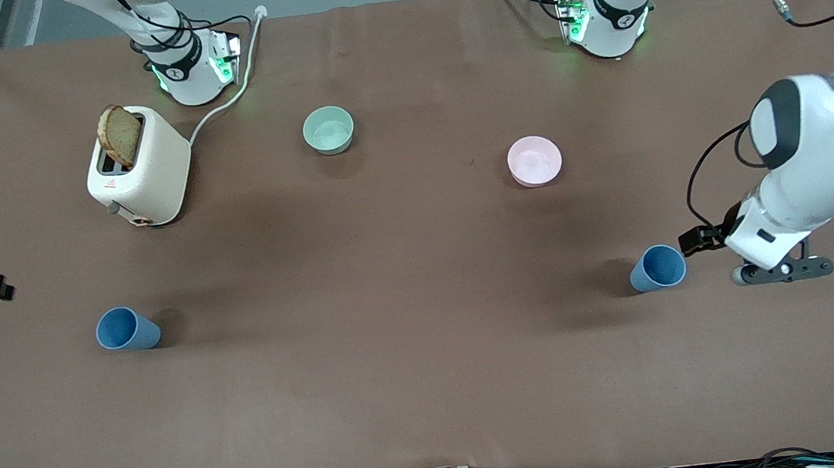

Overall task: Stack blue cups with both arms
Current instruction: 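Reach both grippers down to the blue cups and close on them, then carry the blue cup with the left gripper toward the table middle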

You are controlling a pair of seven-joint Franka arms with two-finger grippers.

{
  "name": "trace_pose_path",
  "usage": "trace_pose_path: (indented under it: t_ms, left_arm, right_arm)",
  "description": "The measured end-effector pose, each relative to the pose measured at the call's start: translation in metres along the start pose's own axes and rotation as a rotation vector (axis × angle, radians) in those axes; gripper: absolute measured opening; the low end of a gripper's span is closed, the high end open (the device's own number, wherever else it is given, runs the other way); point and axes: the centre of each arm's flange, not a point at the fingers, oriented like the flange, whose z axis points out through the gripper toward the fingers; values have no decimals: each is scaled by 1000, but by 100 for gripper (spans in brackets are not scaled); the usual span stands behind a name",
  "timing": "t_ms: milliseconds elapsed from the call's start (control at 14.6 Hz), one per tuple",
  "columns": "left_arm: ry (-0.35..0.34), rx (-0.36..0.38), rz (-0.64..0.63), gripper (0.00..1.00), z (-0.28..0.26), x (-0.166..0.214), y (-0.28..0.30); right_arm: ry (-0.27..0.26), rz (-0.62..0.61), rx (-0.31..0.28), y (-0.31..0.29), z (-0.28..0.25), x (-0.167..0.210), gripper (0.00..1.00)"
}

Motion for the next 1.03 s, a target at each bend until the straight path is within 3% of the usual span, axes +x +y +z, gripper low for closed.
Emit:
trace_pose_path:
  t_ms: [274,479,548,822,959,1027]
  left_arm:
    - [-41,-8,-11,100,50,0,-7]
    - [-47,-13,-13,96,68,1,-5]
    - [-52,-14,-15,91,74,2,-6]
    - [-83,-18,-16,54,99,1,-6]
    - [-90,-19,-16,48,105,1,-6]
    - [-89,-20,-16,39,105,2,-6]
  right_arm:
    - [-2,-66,-11,6,123,19,100]
    - [32,-91,-22,10,172,14,100]
    - [39,-93,-25,13,183,13,100]
    - [64,-103,-34,15,221,8,100]
    - [65,-106,-35,13,237,6,98]
    - [60,-108,-34,12,243,5,87]
